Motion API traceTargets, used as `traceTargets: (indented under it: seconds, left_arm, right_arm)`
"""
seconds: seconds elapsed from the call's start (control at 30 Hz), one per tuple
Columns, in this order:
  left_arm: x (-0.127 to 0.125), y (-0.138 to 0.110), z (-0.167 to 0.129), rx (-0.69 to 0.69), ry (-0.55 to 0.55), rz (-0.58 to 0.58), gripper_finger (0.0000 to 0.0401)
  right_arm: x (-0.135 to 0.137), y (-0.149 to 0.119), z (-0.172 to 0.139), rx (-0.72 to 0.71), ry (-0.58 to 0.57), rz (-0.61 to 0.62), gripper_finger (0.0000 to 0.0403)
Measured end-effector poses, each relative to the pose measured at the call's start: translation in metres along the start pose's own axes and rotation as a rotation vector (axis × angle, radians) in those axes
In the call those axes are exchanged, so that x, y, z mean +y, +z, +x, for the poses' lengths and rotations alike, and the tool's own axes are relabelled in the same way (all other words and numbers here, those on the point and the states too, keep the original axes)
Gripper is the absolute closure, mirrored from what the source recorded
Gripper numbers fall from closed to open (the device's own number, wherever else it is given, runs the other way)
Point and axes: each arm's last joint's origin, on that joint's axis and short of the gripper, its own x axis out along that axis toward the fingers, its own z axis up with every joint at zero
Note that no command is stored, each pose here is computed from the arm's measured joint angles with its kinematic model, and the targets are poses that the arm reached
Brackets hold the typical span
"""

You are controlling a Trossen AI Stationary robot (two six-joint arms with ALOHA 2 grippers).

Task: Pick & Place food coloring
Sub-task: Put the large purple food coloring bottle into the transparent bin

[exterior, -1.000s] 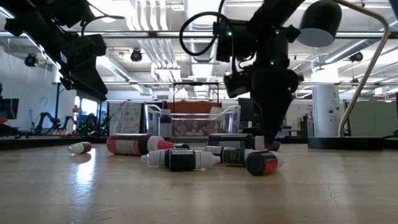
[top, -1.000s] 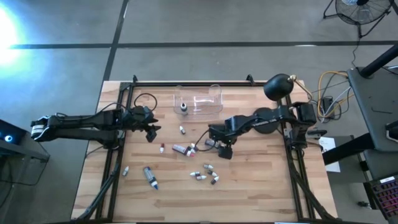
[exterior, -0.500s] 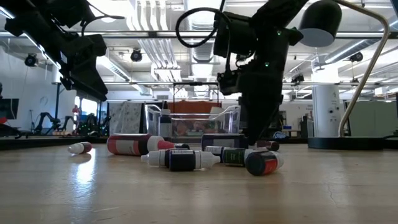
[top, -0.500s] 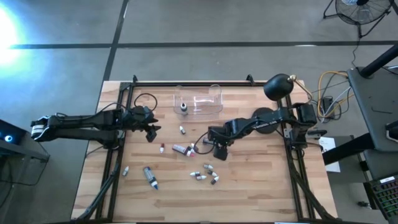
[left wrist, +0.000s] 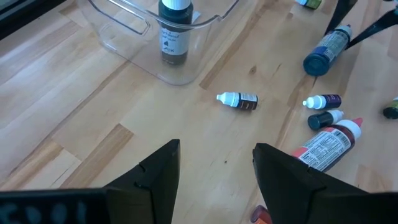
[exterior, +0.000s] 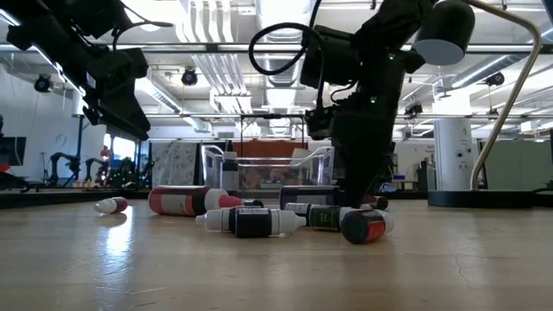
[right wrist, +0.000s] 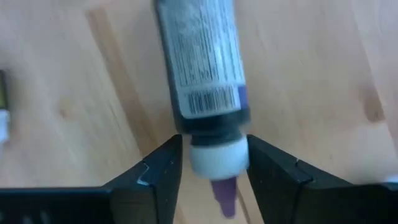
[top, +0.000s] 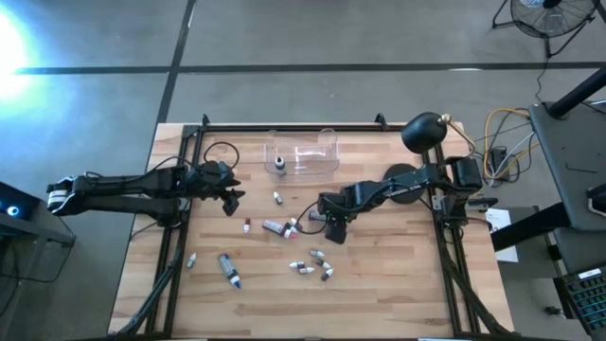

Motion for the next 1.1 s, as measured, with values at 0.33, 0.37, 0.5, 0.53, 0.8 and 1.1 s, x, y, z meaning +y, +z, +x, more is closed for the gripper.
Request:
traceTargets:
  seconds: [0.33, 0.37, 0.5, 0.53, 0.8, 1.1]
  left_arm:
    - [0.0, 0.0, 0.0, -0.006, 0.005, -0.026, 0.0224]
    - [0.0, 0.0, 0.0, -0.006, 0.005, -0.03, 0.0224]
    - [0.0, 0.0, 0.0, -0.006, 0.004, -0.045, 0.0224]
    - [0.0, 0.001, 0.0, -0.008, 0.003, -0.046, 0.0224]
    - [-0.001, 0.004, 0.0, -0.037, -0.009, -0.047, 0.0224]
    - [-0.002, 0.006, 0.0, -0.064, -0.021, -0.051, 0.0224]
  right_arm:
    - [0.0, 0.001, -0.005, 0.037, -0.012, -0.014, 0.0296]
    - [-0.001, 0.002, -0.006, 0.064, 0.008, -0.009, 0.0296]
    - [-0.004, 0.005, -0.019, 0.211, 0.129, 0.078, 0.0296]
    - [-0.006, 0.006, -0.023, 0.252, 0.142, 0.115, 0.0296]
    - [-0.021, -0.005, -0.059, 0.734, 0.311, 0.474, 0.0291]
    - [-0.021, -0.047, -0.06, 1.104, 0.198, 0.653, 0.0289]
